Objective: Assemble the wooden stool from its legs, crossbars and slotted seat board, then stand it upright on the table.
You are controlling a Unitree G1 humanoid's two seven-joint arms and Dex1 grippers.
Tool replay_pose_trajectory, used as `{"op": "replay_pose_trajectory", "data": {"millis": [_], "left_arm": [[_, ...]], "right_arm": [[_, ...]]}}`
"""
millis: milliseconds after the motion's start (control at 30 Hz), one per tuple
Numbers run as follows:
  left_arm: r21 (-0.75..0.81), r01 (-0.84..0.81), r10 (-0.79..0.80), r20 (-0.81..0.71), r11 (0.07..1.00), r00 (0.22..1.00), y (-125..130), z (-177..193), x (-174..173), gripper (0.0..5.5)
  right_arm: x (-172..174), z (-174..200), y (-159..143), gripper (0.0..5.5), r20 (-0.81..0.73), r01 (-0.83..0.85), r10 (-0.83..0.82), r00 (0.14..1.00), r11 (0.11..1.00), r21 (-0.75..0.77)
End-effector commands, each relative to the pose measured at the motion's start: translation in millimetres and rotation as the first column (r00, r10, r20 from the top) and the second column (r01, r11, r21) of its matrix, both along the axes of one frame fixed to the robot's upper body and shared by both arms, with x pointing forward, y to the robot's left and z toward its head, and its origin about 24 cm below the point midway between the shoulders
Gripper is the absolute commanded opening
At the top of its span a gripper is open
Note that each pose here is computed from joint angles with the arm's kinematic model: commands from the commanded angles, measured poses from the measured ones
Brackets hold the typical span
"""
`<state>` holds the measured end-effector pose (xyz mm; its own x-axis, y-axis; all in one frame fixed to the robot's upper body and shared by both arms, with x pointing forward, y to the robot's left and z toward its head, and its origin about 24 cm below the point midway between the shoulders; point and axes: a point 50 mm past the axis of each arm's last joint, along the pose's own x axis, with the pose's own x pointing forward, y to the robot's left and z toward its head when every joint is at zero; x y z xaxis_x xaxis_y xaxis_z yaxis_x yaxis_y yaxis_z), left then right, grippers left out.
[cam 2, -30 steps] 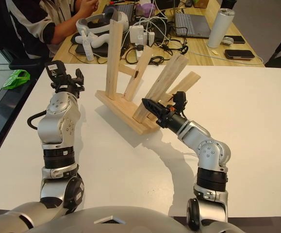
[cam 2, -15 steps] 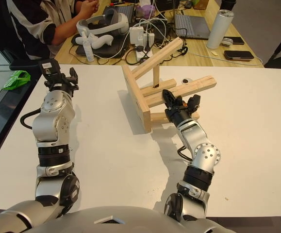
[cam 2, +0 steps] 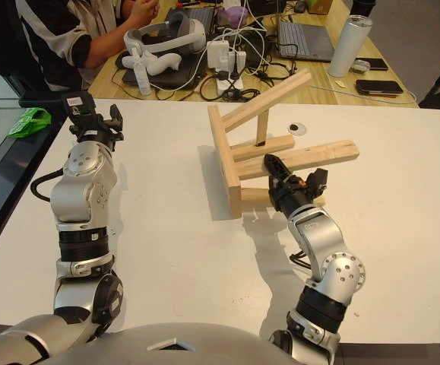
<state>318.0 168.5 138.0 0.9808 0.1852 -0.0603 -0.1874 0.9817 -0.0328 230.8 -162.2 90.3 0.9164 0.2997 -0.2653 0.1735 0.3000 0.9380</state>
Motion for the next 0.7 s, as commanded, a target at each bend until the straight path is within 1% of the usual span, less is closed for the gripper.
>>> {"op": "replay_pose_trajectory", "data": {"millis": [33,67,100,167,200,233,267,300,333,400,433,567,633,667,700], "left_arm": [[-0.059,0.076,-0.076,-0.003,0.995,0.997,-10.7,-16.9,-15.0,3.04],[-0.062,0.096,-0.097,-0.016,0.993,0.995,-13.3,-23.2,-20.3,3.04],[-0.076,0.120,-0.122,-0.034,0.990,0.992,-15.8,-31.3,-27.1,3.04],[-0.147,0.143,-0.155,-0.074,0.979,0.985,-18.7,-47.1,-39.4,3.04],[-0.211,0.140,-0.162,-0.091,0.967,0.983,-19.7,-53.9,-44.4,3.04],[-0.271,0.129,-0.166,-0.116,0.954,0.979,-21.0,-63.1,-51.3,3.04],[-0.308,0.127,-0.176,-0.136,0.943,0.975,-23.5,-70.6,-58.8,3.04],[-0.326,0.126,-0.182,-0.147,0.937,0.972,-25.2,-75.1,-64.8,3.04],[-0.327,0.124,-0.184,-0.158,0.937,0.970,-26.1,-78.1,-69.6,3.04],[-0.319,0.110,-0.169,-0.165,0.941,0.972,-24.9,-79.1,-74.3,3.04],[-0.314,0.102,-0.161,-0.166,0.944,0.973,-23.4,-78.9,-75.3,3.04],[-0.309,0.087,-0.145,-0.168,0.947,0.975,-20.8,-78.8,-76.3,3.04],[-0.310,0.089,-0.147,-0.167,0.946,0.975,-22.3,-78.4,-76.1,3.04],[-0.311,0.092,-0.149,-0.166,0.946,0.975,-23.5,-78.0,-75.6,3.04],[-0.312,0.094,-0.151,-0.165,0.945,0.975,-24.2,-77.8,-75.2,3.04]], "right_arm": [[-5.0,-7.3,1.3,4.38,-0.075,0.021,-0.018,0.997,0.999,0.040],[-5.7,-7.3,2.5,4.63,-0.076,0.015,-0.011,0.997,0.999,0.052],[-6.9,-6.1,4.3,4.75,-0.067,-0.004,0.009,0.998,0.998,0.066],[-10.1,-2.1,6.4,5.11,-0.027,-0.071,0.073,0.997,0.996,0.045],[-12.0,-0.4,6.4,5.24,-0.008,-0.107,0.108,0.994,0.994,0.010],[-15.4,4.8,7.1,5.39,0.034,-0.170,0.172,0.985,0.984,-0.061],[-18.9,14.3,8.4,5.39,0.095,-0.237,0.258,0.962,0.953,-0.189],[-21.7,22.5,10.1,5.39,0.136,-0.279,0.332,0.933,0.909,-0.309],[-23.3,32.6,12.2,5.39,0.179,-0.291,0.408,0.895,0.840,-0.458],[-25.2,46.8,16.7,5.39,0.223,-0.257,0.523,0.823,0.691,-0.676],[-27.5,54.7,20.8,5.39,0.251,-0.222,0.577,0.777,0.625,-0.748],[-31.1,80.5,38.5,5.39,0.341,-0.038,0.723,0.600,0.452,-0.891],[-27.4,90.8,45.7,5.39,0.342,0.076,0.779,0.525,0.357,-0.931],[-22.6,94.7,46.9,5.39,0.320,0.142,0.804,0.502,0.288,-0.947],[-14.7,97.5,46.7,5.39,0.271,0.224,0.828,0.490,0.181,-0.958]]}}
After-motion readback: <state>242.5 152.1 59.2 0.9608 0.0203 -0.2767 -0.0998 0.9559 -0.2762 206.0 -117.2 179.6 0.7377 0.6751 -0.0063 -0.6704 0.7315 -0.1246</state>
